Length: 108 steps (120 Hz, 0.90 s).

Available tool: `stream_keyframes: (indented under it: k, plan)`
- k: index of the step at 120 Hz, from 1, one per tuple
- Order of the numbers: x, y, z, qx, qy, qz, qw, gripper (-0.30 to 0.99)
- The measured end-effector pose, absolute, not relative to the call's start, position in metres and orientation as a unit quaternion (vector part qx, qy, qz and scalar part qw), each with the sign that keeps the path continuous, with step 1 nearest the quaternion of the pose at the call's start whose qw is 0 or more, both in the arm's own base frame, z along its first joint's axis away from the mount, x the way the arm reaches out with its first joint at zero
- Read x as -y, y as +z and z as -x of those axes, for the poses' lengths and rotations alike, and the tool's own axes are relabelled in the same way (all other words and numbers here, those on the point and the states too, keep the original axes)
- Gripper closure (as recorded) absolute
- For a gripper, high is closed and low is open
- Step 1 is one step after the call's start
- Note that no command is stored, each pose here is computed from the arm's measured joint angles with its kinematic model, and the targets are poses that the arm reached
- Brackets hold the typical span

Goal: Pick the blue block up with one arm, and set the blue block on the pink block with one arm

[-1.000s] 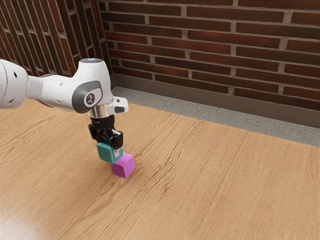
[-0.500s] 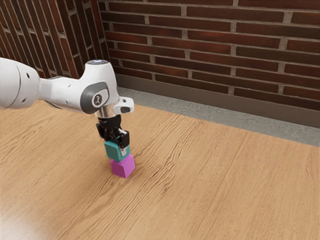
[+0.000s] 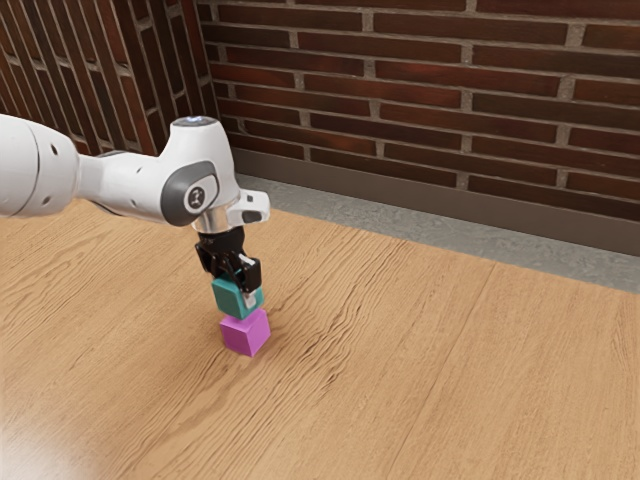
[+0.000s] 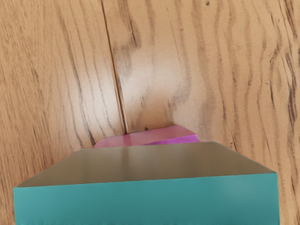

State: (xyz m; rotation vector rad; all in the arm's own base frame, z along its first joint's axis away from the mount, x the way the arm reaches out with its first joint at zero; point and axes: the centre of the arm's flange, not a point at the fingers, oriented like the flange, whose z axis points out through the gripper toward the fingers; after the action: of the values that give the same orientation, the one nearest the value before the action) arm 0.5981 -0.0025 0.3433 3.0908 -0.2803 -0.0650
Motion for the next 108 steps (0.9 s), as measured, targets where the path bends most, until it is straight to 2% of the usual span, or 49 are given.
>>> stream_keyframes:
  k: [108]
  plan:
    - [0.003,0.33,-0.595,0.07,-0.022,-0.997,0.025,0.3]
